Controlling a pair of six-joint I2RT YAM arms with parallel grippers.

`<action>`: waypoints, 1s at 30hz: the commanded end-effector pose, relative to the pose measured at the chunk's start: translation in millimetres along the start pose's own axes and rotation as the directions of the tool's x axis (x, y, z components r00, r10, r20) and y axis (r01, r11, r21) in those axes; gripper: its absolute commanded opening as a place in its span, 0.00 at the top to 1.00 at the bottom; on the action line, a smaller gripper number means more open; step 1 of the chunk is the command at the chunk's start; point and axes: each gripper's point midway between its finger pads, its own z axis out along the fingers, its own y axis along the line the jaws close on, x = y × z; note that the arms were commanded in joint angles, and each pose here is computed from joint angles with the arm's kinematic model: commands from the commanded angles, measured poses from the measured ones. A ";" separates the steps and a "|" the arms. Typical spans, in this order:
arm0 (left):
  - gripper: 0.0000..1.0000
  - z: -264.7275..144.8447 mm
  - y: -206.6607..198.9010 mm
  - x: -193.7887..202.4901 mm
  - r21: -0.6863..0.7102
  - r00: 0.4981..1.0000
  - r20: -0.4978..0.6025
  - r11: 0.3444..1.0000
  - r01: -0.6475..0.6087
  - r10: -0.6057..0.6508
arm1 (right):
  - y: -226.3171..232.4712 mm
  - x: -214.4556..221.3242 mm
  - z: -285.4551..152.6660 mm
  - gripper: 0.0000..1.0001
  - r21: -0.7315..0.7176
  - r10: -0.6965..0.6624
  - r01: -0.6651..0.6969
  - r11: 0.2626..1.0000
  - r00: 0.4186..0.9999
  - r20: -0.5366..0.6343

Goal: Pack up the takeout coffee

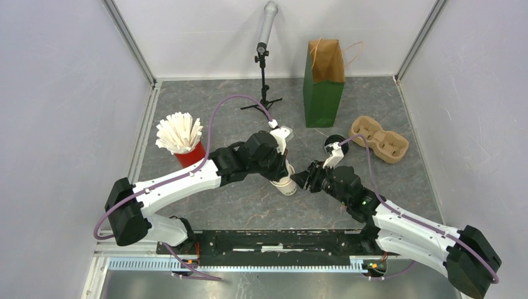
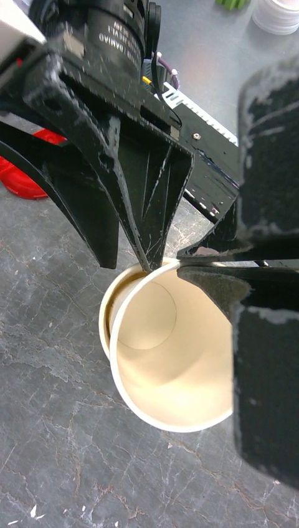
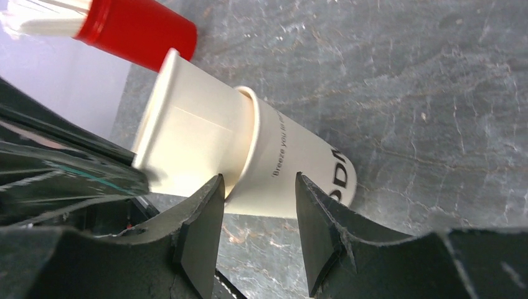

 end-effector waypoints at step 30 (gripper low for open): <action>0.98 -111.1 3.8 -68.9 -0.168 0.988 0.130 0.984 -0.055 0.078 | -3.0 -17.8 12.5 0.56 0.103 -0.158 0.163 0.981 0.986 -0.048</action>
